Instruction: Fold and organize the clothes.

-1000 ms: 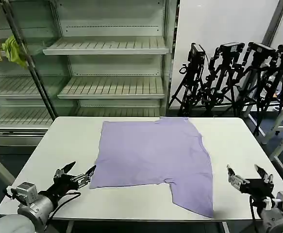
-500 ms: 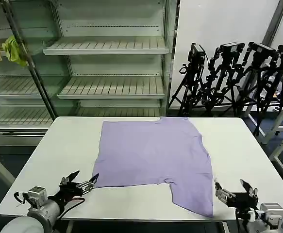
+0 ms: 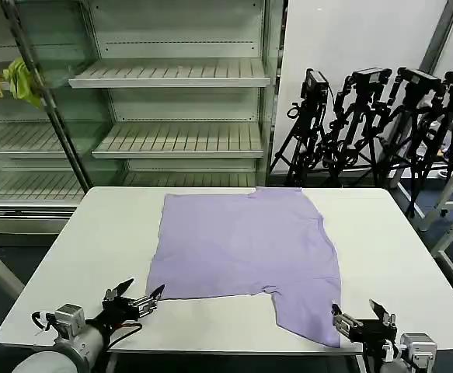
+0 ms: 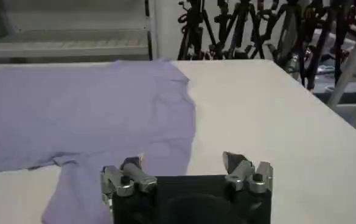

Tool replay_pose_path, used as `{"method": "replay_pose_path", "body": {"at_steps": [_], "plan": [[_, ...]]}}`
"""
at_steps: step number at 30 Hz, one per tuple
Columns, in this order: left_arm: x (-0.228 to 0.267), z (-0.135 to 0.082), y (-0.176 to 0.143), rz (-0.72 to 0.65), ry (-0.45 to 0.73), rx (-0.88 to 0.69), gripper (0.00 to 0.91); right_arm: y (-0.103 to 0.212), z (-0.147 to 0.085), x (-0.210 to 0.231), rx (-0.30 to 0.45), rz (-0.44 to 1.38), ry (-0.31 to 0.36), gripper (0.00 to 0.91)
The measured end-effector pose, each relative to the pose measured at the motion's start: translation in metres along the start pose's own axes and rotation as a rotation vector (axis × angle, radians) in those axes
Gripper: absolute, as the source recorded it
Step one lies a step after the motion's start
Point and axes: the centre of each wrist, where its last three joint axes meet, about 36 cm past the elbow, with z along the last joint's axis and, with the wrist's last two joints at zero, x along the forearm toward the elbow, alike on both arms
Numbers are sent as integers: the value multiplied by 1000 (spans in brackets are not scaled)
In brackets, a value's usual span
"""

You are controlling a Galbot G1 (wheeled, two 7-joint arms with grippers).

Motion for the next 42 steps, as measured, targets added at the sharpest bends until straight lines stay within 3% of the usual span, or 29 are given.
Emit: {"method": "replay_pose_path", "body": {"at_steps": [36,38,40,42], "plan": [[-15,17,-1,-1,39,-4,897,19,20,19,36,-34,92,907],[-16,18,-1,-1,42,-5,887,19,20,20,39,-35,91,907],[-16,19,-1,0,44,-4,776,19,20,20,43,-36,91,907],[-16,20,-1,1,47,-4,725,19,20,19,46,-37,93,907]]}}
